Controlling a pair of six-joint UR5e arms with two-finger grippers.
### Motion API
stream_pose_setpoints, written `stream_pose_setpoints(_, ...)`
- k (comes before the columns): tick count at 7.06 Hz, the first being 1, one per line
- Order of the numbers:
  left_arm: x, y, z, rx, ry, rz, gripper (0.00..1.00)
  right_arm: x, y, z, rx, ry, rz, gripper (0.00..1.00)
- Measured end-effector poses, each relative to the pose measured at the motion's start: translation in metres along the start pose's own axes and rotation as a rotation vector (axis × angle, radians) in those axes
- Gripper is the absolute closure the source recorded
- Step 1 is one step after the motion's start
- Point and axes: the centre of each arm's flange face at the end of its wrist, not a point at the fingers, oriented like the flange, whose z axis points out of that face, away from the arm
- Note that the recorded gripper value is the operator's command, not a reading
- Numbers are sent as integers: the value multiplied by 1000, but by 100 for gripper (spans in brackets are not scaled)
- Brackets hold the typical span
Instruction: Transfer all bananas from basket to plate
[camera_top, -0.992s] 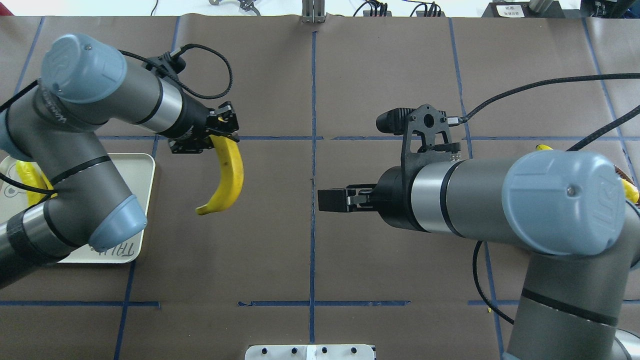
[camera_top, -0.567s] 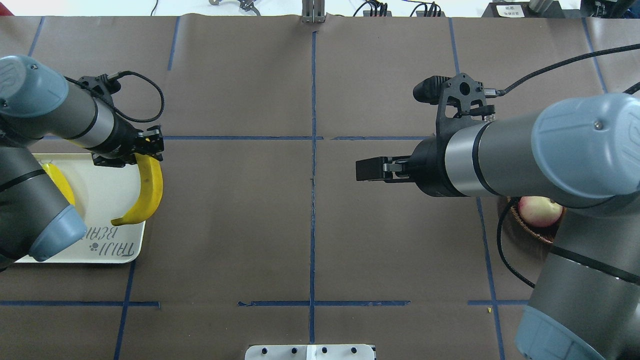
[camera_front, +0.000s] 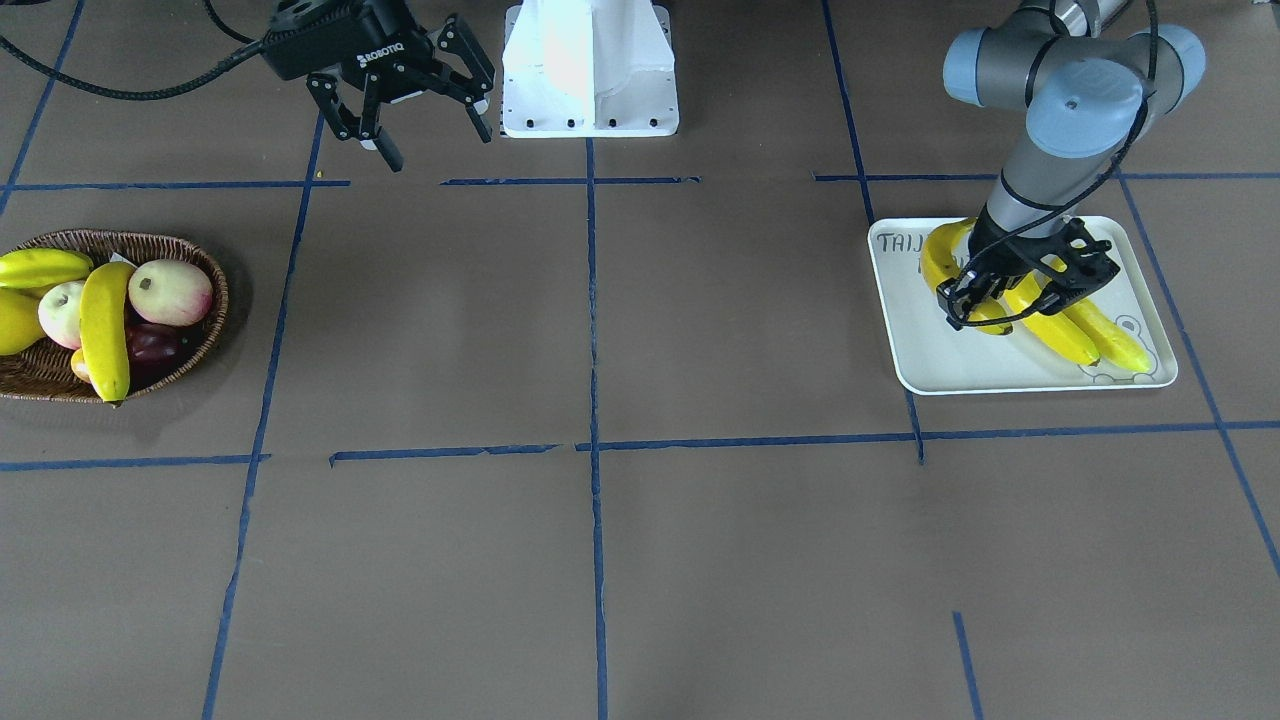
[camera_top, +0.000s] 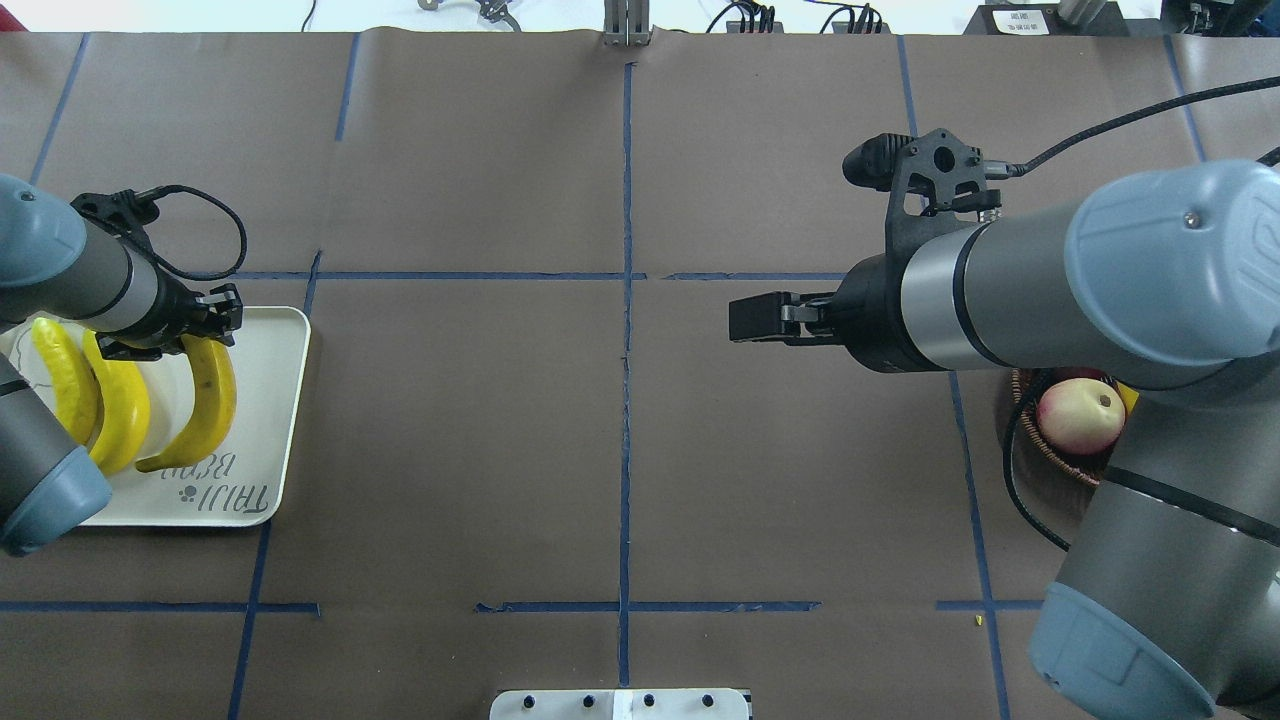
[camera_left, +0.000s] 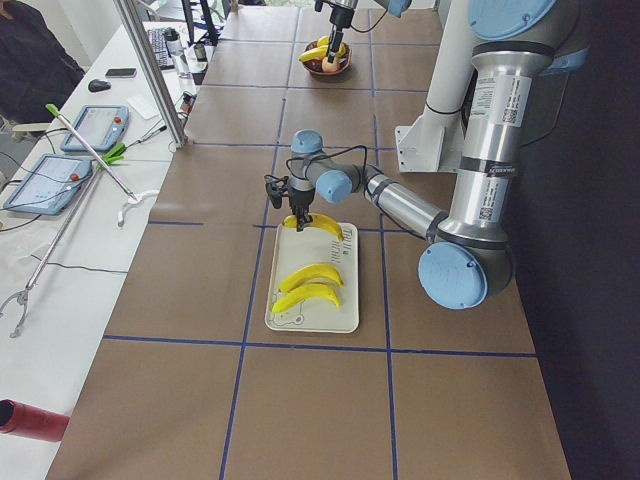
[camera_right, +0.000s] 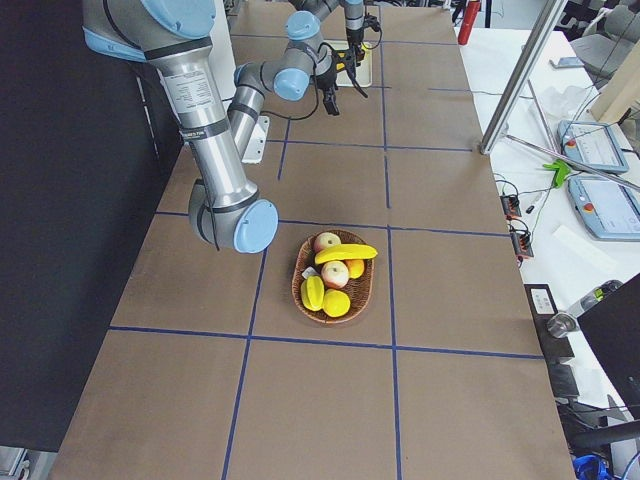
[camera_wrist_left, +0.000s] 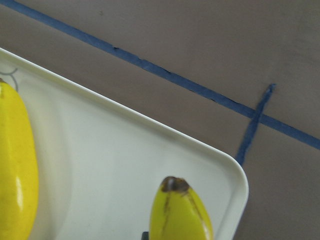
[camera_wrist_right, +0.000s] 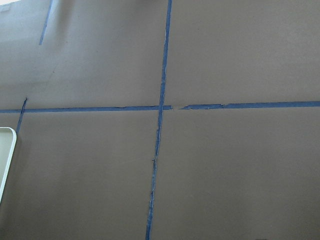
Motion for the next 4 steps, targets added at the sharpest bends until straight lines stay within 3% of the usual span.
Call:
stream_pose_setpoints(1, -7, -4, 9, 34, -28, 6, 95, 1, -1, 0, 2, 3, 1, 0)
stream_pose_setpoints(2, -13, -8, 17, 57, -52, 28, 1, 2, -3, 0, 4, 4, 2, 0)
stream_pose_setpoints(4, -25, -12, 25, 95, -82, 71, 0, 4, -5, -1, 5, 6, 5, 0)
